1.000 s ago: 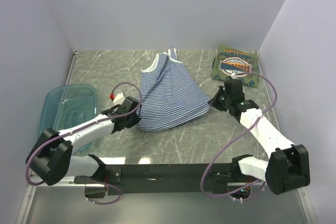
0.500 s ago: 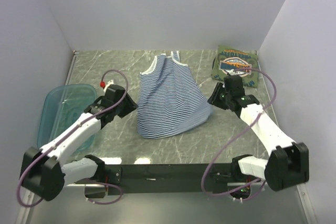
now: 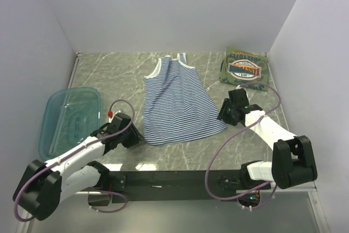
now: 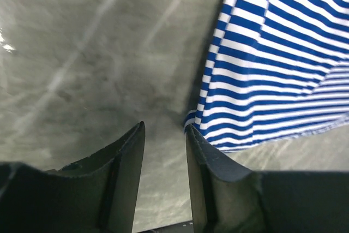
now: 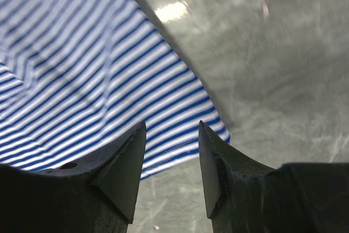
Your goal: Fold and stack the tank tops
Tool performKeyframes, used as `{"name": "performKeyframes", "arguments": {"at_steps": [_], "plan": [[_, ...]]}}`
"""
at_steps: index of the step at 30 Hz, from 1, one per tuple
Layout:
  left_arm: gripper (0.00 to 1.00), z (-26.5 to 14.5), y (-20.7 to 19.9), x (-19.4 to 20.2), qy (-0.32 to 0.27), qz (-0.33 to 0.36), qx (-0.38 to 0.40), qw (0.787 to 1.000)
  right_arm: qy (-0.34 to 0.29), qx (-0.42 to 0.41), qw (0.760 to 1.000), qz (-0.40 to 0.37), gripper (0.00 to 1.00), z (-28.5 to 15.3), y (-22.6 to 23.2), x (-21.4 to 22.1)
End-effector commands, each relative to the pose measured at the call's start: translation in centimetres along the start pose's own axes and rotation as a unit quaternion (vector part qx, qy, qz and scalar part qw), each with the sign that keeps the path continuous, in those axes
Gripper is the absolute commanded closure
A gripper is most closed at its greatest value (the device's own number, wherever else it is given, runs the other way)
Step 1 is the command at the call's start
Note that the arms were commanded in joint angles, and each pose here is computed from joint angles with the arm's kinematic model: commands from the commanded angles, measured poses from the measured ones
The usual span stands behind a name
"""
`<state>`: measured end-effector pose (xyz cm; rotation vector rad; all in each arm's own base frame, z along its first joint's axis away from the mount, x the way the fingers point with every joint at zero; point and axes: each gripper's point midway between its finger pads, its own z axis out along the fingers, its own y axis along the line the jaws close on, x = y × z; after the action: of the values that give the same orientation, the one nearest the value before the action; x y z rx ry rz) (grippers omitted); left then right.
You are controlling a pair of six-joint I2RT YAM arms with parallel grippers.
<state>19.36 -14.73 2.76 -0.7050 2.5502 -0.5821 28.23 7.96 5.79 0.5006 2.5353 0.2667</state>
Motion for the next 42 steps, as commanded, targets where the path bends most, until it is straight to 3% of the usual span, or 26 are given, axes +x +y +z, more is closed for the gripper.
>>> {"name": "performKeyframes", "arguments": {"at_steps": [1,7,12,16,20,26,31,33,37,42], "plan": [[0.58,-0.1,-1.9,-0.1,-0.015,-0.009,0.046,0.999,-0.021,0.002,1.0,0.016,0.49,0.3,-0.5,-0.3],[0.66,0.8,-2.8,0.4,-0.002,0.009,0.052,0.999,-0.011,0.025,0.999,0.021,0.49,1.4,-1.7,0.9],[0.73,0.4,-5.8,0.3,0.006,0.031,0.111,0.993,0.013,0.024,0.999,0.025,0.5,2.9,-1.8,2.0],[0.88,-0.6,-7.6,0.6,0.026,0.04,0.14,0.989,0.01,0.025,0.999,0.025,0.51,2.8,-1.6,1.5],[0.92,-2.6,-8.5,1.2,0.041,0.046,0.17,0.984,0.01,0.027,0.999,0.019,0.51,2.9,-1.4,1.1],[0.92,-5.7,-9.6,0.8,0.027,0.05,0.206,0.977,0.011,0.02,1.0,0.017,0.5,3.3,-0.8,0.6],[0.91,-4.8,-6.0,-1.6,-0.033,0.072,0.093,0.993,0.007,0.014,1.0,0.016,0.5,2.7,-0.6,0.4],[0.85,-4.1,-5.1,-1.7,-0.041,0.074,0.077,0.993,0.0,0.012,1.0,0.017,0.5,2.3,-0.6,0.2],[0.64,-2.7,-4.1,0.1,-0.021,0.075,0.094,0.992,-0.002,0.009,1.0,0.018,0.5,1.8,-0.7,0.6],[0.72,-1.9,-3.1,0.9,-0.022,0.068,0.095,0.993,-0.015,0.009,1.0,0.016,0.5,1.0,-0.8,0.1]]}}
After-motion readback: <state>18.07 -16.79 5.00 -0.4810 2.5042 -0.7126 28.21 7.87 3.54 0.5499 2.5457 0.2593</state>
